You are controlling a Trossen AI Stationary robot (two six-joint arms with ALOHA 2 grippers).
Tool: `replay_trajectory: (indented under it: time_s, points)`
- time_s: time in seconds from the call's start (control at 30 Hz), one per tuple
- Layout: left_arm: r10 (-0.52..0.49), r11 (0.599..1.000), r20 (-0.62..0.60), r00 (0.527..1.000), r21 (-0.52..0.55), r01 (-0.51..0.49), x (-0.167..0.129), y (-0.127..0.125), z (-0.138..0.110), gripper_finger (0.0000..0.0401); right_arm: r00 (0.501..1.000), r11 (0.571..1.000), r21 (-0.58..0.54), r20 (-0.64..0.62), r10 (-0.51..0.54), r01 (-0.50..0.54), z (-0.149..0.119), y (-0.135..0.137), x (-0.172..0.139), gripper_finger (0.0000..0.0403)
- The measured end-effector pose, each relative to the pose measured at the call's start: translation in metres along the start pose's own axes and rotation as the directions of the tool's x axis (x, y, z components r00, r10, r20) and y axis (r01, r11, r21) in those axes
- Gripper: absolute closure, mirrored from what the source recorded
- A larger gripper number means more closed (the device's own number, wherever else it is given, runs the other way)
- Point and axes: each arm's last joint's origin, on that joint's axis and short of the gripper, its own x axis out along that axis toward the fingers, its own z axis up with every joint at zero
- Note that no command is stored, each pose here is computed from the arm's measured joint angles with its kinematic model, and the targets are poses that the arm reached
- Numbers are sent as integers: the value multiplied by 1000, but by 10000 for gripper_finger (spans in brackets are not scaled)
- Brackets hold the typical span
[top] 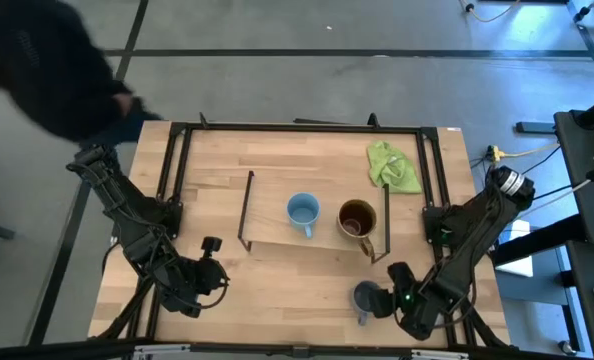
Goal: Stack small to large cups/mugs on shelf
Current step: Move the gray mug to the bottom middle of the table
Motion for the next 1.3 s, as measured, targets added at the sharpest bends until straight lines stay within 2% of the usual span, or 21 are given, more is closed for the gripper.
replay_trajectory:
  time_s: [0.5, 1.03, 1.13, 1.3]
  points:
    - [0, 1000, 0, 1000, -26, 0, 0, 0, 0, 358, 996, 996, -6, 18, -84, 84, -3, -3, 22, 252]
    - [17, 1000, 10, 1000, -21, -16, 0, 0, 0, 358, 997, 997, -7, 5, -71, 71, -6, 1, 22, 389]
    - [18, 1000, 11, 1000, -21, -18, 0, 1, 0, 358, 997, 997, -16, 6, -71, 71, -8, 5, 17, 392]
    - [18, 1000, 11, 1000, -22, -18, 0, 1, 0, 358, 998, 998, -17, 1, -64, 64, -10, 11, 11, 373]
